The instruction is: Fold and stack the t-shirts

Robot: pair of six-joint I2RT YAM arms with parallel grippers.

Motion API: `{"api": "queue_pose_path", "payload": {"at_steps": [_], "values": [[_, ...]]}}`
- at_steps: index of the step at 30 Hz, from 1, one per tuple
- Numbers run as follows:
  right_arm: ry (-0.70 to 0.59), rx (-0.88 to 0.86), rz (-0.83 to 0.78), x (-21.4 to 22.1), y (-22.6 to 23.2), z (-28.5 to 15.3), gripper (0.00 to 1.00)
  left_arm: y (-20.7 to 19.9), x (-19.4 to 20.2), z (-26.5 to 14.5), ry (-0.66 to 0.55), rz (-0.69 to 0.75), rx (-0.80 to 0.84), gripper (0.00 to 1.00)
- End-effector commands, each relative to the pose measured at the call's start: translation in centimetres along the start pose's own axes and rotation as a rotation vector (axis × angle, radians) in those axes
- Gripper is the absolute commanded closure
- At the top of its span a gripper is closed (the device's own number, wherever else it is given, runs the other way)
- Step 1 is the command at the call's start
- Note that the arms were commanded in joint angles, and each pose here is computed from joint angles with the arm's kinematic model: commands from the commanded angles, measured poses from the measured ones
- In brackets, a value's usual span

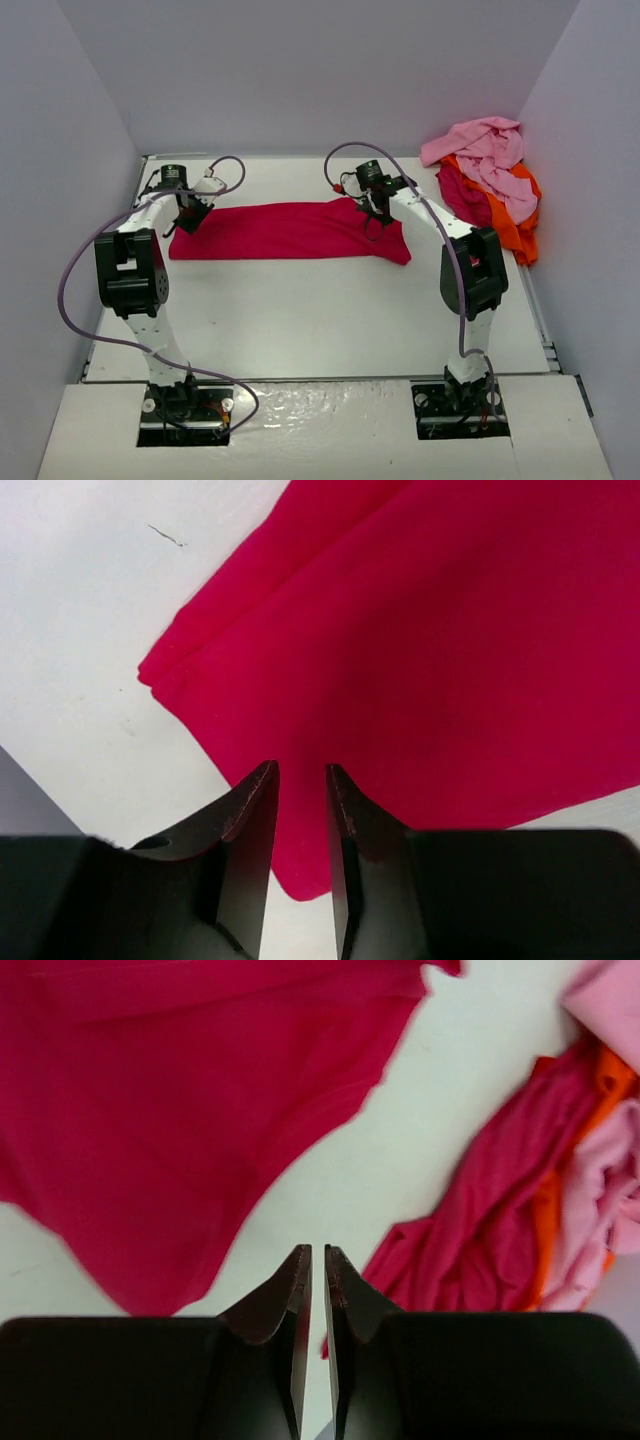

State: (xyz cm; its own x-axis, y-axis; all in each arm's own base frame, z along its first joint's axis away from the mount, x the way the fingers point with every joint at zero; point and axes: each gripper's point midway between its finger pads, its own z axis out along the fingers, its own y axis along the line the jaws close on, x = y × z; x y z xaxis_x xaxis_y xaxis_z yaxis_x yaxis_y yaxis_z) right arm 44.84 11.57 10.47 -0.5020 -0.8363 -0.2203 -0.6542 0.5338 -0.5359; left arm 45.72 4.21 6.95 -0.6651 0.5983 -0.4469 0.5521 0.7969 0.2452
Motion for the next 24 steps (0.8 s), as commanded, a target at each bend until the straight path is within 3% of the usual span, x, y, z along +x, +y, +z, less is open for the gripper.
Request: {"api": "queue_pose_path", "payload": {"at_steps": [1,4,16,24], "values": [[-0.081,-0.101,-0.030,-2.6,3.9,-2.7,0.94,0.9,-2.4,-0.9,-0.060,0.020,-0.033,0.92],[-0.050,-0.087,-0.034,-2.6,3.9,-1.6,1.00,1.0,-2.3,-0.2,-0.038,0.018,-0.021,0.99],[0.124,-0.134,-0.041,0.0,6.5,4.0,1.00,0.1,0.9,3.0,0.162,0.087,0.078,1.00],[0.358,-0.063,-0.012,5.2,2.5,8.8,1.00,-2.0,6.3,1.9,0.369,0.209,0.177,1.00]]}}
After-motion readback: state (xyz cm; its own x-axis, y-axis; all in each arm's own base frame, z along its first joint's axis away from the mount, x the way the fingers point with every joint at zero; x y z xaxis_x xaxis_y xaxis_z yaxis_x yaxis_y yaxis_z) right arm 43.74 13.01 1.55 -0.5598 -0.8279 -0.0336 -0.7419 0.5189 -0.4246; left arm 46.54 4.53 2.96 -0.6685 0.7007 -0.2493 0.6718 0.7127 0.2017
